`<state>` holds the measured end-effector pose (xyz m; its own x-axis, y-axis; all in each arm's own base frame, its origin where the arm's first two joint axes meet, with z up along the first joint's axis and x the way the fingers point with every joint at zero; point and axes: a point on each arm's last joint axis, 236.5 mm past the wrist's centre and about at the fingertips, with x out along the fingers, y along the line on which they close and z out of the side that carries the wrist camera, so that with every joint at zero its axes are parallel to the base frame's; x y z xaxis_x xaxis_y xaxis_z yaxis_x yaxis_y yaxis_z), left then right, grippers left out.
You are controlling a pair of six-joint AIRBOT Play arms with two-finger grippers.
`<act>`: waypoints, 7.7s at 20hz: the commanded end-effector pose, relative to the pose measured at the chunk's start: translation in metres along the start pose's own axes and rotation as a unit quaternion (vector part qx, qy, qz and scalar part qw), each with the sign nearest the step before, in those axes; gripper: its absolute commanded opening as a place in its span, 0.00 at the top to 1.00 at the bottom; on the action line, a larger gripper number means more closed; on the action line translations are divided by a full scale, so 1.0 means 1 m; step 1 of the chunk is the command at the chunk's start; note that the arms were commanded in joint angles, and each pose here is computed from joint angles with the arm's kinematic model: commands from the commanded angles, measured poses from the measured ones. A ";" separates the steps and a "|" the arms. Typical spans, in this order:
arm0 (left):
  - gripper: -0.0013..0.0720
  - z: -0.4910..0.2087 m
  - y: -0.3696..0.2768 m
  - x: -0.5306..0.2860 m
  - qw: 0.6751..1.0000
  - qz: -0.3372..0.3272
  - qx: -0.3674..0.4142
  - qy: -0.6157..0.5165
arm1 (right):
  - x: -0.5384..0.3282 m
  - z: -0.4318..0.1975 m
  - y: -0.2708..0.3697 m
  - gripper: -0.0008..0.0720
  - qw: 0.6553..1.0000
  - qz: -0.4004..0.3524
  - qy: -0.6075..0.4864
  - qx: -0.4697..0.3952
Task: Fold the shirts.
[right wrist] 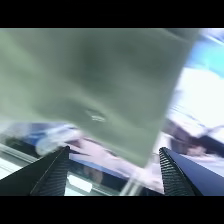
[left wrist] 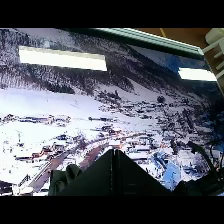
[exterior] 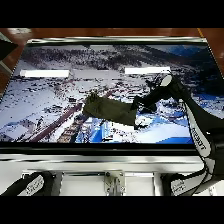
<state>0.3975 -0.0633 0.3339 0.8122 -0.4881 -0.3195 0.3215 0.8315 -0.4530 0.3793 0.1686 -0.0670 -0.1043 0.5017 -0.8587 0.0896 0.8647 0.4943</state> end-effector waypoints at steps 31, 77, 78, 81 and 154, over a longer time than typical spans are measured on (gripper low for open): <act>0.93 0.000 0.010 0.007 0.999 0.006 -0.033 -0.002 | 0.021 0.041 0.014 0.03 0.992 0.106 -0.059 -0.026; 0.93 -0.021 -0.023 0.041 0.998 -0.042 -0.011 0.035 | -0.195 0.104 -0.217 0.91 0.954 0.084 -0.240 0.158; 0.93 -0.021 -0.023 0.041 0.998 -0.042 -0.016 0.035 | -0.199 0.090 -0.242 0.91 0.955 0.062 -0.231 0.177; 0.93 -0.022 -0.025 0.042 0.998 -0.044 -0.017 0.037 | -0.203 0.038 -0.309 0.91 0.955 -0.011 -0.186 0.230; 0.25 -0.237 0.025 0.087 0.866 0.237 0.131 0.420 | -0.265 -0.038 -0.105 0.10 0.942 -0.161 -0.292 -0.041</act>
<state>0.3610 -0.1481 0.0976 0.2782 -0.0053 -0.9605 0.2378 0.9692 0.0636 0.3592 -0.0545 0.1138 0.4526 0.1333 -0.8817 0.0677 0.9808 0.1830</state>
